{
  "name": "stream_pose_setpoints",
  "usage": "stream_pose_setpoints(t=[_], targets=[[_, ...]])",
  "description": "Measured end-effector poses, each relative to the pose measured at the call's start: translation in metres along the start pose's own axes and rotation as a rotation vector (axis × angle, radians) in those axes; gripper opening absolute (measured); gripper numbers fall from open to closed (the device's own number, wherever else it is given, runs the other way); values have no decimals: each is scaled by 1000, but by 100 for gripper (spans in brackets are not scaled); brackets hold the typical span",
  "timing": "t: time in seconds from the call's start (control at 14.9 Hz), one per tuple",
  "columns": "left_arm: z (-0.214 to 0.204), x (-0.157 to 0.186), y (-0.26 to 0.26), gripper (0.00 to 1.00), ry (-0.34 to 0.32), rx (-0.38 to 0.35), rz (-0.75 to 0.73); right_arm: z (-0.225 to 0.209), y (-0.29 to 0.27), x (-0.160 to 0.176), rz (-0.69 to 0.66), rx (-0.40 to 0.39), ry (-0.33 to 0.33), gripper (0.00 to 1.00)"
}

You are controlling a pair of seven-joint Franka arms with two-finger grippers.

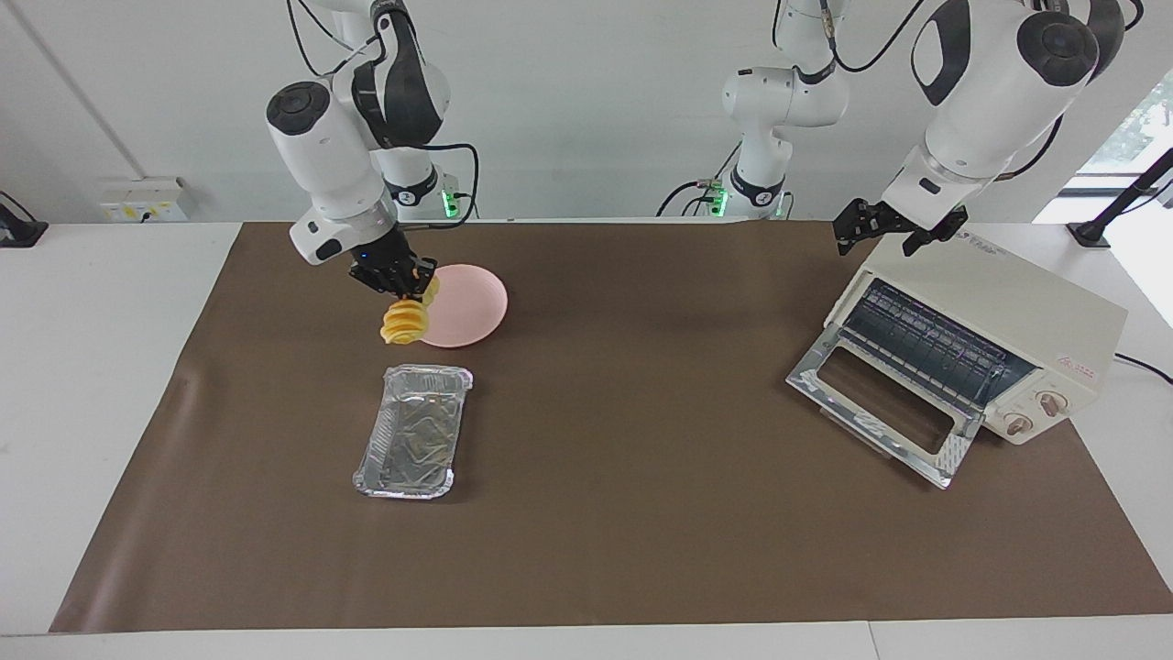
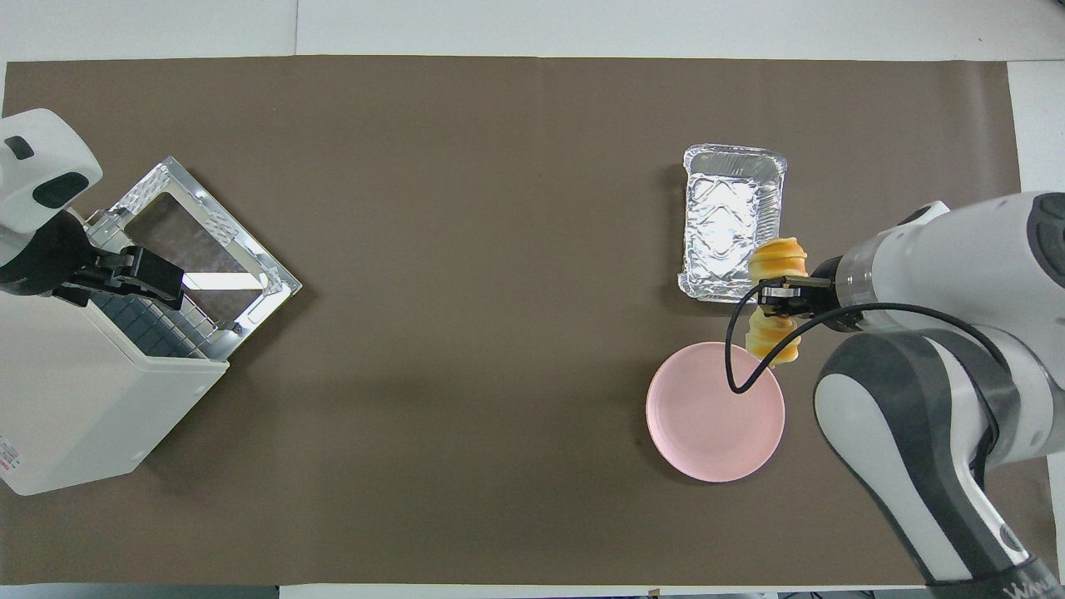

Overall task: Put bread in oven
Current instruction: 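Lift the bread roll with the right gripper over the foil tray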

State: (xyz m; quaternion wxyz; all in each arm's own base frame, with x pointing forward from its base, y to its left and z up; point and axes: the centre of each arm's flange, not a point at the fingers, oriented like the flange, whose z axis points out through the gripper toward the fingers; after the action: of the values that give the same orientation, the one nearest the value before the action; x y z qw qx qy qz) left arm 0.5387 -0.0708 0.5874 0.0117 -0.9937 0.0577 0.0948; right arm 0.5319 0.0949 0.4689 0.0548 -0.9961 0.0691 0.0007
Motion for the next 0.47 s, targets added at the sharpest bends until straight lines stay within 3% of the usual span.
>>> stream_pose_setpoints(t=[0.47], targets=[[0,0,0,100,0,0,0,51,-9,87,2,14,13,12]])
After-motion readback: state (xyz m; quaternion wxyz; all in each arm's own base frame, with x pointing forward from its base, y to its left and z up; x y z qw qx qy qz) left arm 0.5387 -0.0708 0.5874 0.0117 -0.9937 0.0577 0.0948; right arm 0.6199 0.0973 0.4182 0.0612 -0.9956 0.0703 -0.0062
